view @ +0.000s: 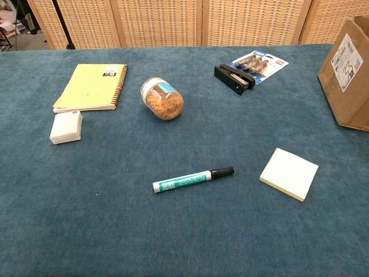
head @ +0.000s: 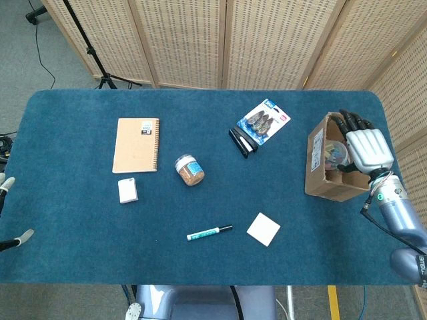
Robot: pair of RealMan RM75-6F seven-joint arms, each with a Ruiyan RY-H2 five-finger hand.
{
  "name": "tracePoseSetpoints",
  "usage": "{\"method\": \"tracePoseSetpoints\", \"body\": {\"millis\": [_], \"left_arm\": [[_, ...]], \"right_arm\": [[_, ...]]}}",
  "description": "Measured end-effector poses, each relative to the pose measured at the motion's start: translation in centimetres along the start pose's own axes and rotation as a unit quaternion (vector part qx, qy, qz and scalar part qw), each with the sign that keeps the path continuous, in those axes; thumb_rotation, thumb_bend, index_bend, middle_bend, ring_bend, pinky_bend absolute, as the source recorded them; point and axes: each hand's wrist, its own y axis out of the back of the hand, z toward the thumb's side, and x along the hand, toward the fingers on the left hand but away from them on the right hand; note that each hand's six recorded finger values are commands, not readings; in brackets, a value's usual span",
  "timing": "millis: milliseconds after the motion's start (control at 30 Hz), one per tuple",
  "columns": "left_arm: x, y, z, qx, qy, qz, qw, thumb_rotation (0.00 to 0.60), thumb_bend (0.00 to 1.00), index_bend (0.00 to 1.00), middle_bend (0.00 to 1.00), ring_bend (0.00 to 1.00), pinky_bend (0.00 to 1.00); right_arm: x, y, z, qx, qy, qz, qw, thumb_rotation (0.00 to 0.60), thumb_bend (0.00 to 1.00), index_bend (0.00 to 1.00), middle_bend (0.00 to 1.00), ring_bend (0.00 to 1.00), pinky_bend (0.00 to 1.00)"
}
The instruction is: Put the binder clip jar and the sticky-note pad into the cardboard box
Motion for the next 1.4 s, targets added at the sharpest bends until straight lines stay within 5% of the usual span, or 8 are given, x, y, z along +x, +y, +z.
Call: {"method": "tracePoseSetpoints", "body": {"millis": [267, 433, 600, 900, 1400], "left_arm": [[-0.2, -0.1, 0.2, 0.002, -0.005, -0.002, 1.0000, 0.600, 0.00, 0.00, 0.00, 0.00, 0.00], [-0.3, 0.0, 0.2, 0.003, -0.006, -0.002, 1.0000, 0.600, 0.00, 0.00, 0.00, 0.00, 0.00], [-0.2, -0.1, 0.1, 0.004, -0.004, -0.004, 1.0000, 0.600, 0.00, 0.00, 0.00, 0.00, 0.00], [0.0, -0.3, 0.0, 0.007, -0.001, -0.007, 1.0000, 0.600, 0.00, 0.00, 0.00, 0.00, 0.00], [0.1, -0.6, 0.1, 0.009, -0.001, -0.010, 0.9999, 0.600, 0.00, 0.00, 0.00, 0.00, 0.00]], "right_arm": [[4.3, -0.6, 5.1, 0.027, 0.142, 0.014, 0.9894, 0.600, 0.00, 0.02, 0.00, 0.00, 0.12], [7.6, -4.3, 7.5, 0.063, 0.213, 0.079, 0.9717, 0.600, 0.00, 0.02, 0.00, 0.00, 0.12], [8.7, -8.4, 9.3, 0.089, 0.243, 0.120, 0.9585, 0.600, 0.00, 0.09, 0.00, 0.00, 0.12], [8.6, -13.0, 12.1, 0.094, 0.273, 0.141, 0.9469, 0.600, 0.00, 0.17, 0.00, 0.00, 0.12], [9.1, -16.1, 13.8, 0.103, 0.303, 0.141, 0.9368, 0.600, 0.00, 0.17, 0.00, 0.00, 0.12]]}}
